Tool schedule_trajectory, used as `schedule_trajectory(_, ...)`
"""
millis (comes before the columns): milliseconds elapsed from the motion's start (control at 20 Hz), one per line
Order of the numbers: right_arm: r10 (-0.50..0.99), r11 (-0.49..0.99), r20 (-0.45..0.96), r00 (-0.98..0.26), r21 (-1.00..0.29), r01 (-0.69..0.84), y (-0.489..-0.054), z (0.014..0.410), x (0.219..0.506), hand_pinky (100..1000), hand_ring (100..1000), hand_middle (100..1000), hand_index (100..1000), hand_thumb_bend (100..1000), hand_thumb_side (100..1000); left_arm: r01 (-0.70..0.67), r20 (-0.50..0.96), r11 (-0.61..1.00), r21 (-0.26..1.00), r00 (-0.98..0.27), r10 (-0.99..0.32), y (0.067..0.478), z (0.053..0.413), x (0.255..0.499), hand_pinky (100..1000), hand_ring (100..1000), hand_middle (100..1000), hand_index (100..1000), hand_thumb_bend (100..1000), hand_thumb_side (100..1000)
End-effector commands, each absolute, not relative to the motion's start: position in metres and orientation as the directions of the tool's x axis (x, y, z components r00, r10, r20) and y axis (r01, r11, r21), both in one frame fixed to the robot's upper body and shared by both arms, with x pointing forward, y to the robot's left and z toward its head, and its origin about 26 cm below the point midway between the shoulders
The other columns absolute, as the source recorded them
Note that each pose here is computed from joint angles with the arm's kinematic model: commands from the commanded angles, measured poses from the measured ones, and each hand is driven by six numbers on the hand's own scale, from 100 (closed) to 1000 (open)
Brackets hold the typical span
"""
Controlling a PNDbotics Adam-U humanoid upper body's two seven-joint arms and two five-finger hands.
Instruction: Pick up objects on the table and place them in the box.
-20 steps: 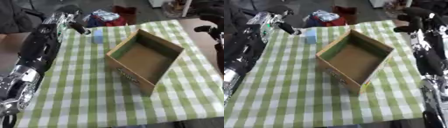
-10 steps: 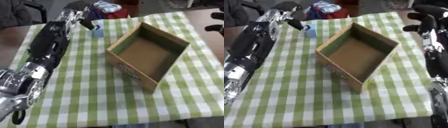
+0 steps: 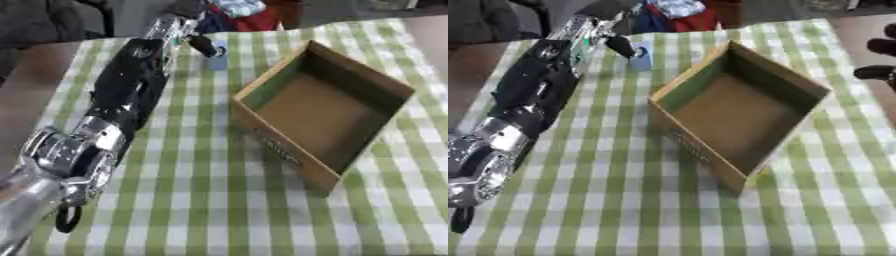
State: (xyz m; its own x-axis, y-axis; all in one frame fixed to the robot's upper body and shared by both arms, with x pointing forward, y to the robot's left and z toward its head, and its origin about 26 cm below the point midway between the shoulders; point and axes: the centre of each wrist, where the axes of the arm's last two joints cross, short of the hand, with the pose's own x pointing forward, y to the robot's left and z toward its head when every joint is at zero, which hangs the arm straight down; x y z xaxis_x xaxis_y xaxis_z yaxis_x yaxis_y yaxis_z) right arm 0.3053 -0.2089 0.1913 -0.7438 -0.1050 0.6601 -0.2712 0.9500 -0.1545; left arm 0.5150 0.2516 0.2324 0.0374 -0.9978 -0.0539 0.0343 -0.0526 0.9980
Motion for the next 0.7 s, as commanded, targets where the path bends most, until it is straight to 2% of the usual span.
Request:
schedule_trajectory(50,-0.115,0.945,0.628,-0.77,-0.169,-0.279,-0.206,0.202,0.302,628,773,738,736,100,421,-0.02,-0.059,-0.06,0.998,0.062,-0.996,0.264,0.26,0.514,799,836,833,908,457,473)
schedule_trajectory(250,-0.117,0.945,0.624,-0.773,-0.17,-0.281,-0.206,0.203,0.303,627,772,738,736,100,424,0.001,-0.047,-0.047,0.999,0.061,-0.997,0.266,0.256,0.514,799,835,830,905,430,472)
schedule_trajectory(700,-0.118,0.945,0.622,-0.774,-0.17,-0.28,-0.205,0.204,0.303,627,771,738,736,100,426,0.064,-0.029,-0.025,0.998,0.051,-0.998,0.266,0.249,0.514,800,836,833,908,428,470)
